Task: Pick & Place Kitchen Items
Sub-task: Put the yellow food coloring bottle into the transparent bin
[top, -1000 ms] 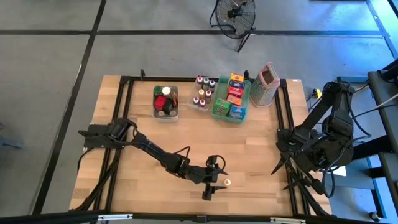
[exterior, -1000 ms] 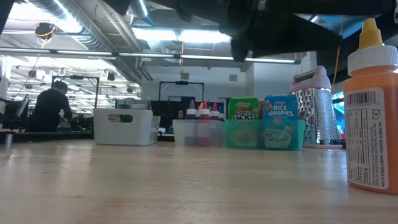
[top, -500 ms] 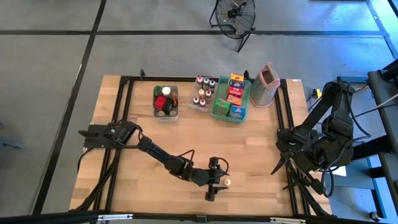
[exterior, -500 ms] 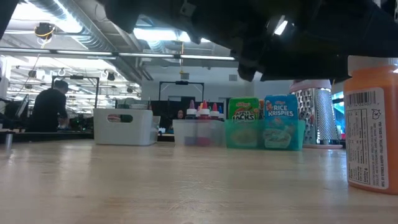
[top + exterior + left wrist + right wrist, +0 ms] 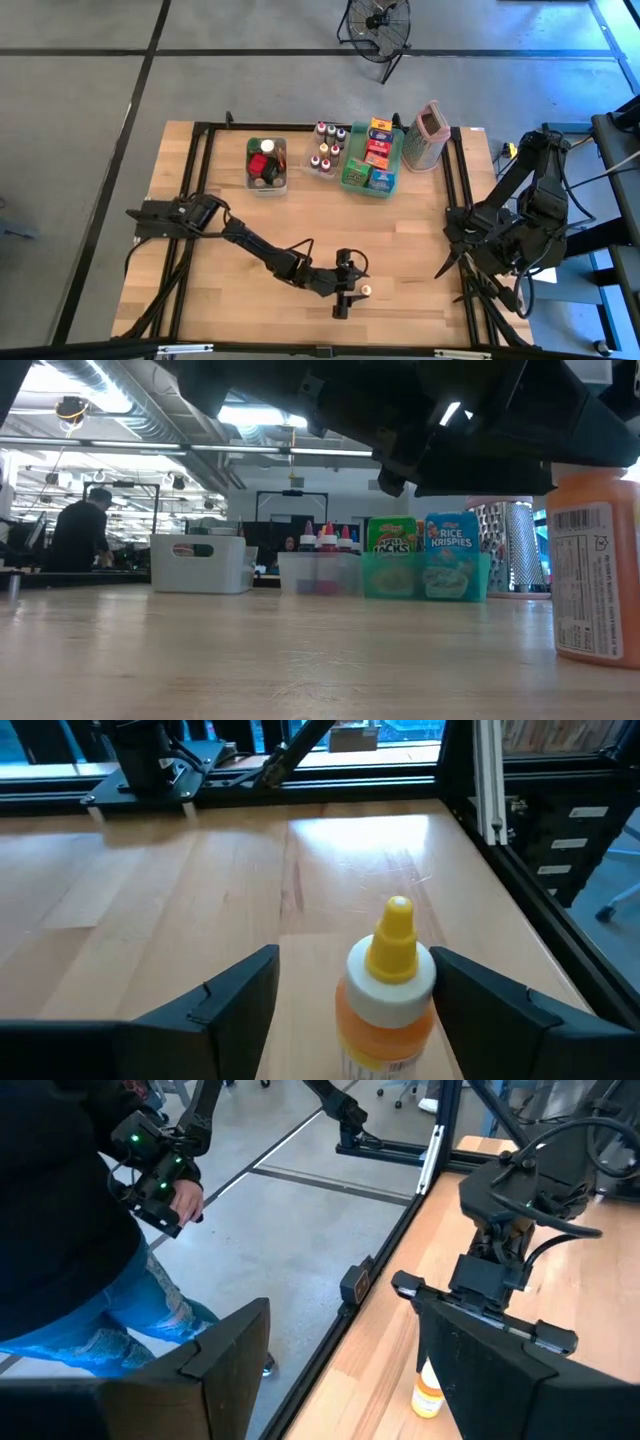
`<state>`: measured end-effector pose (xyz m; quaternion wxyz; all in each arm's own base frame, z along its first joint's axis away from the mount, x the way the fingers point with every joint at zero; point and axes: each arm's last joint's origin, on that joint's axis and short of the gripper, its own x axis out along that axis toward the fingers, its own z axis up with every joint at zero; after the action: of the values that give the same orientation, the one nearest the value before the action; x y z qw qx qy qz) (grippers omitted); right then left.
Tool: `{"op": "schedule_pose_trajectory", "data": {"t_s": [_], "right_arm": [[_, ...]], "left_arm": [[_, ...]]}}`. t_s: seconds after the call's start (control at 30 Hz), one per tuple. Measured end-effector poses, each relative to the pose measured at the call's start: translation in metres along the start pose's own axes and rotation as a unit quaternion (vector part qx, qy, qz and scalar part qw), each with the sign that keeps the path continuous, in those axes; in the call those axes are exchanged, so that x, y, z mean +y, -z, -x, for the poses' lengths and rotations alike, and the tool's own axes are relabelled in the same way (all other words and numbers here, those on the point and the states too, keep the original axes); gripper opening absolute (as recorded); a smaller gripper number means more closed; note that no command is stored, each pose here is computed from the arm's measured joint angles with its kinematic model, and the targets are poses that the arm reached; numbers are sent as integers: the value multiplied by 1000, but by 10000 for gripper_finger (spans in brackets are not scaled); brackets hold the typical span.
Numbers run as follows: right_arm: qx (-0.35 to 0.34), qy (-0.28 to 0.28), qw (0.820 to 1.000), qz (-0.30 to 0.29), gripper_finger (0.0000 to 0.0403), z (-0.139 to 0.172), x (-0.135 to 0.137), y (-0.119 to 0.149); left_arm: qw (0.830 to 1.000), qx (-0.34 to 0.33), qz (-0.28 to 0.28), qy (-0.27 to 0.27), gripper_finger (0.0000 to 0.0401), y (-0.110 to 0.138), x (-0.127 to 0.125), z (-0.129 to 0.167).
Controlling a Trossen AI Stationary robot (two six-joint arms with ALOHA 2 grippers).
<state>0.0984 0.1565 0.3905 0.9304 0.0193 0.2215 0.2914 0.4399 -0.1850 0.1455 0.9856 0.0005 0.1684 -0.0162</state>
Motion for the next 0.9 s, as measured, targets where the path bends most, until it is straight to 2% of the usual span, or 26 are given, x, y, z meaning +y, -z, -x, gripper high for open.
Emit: {"op": "schedule_pose_trajectory", "data": {"t_s": [0.37,0.63,0.9], "right_arm": [[-1,3,1000,0,264,0,0,0],[-1,3,1000,0,264,0,0,0],[-1,3,1000,0,263,0,0,0]], "left_arm": [[1000,3,6,13,189,-1,6,-3],[998,9,48,36,118,-2,14,-6],[997,11,62,45,115,-2,12,-5]]}}
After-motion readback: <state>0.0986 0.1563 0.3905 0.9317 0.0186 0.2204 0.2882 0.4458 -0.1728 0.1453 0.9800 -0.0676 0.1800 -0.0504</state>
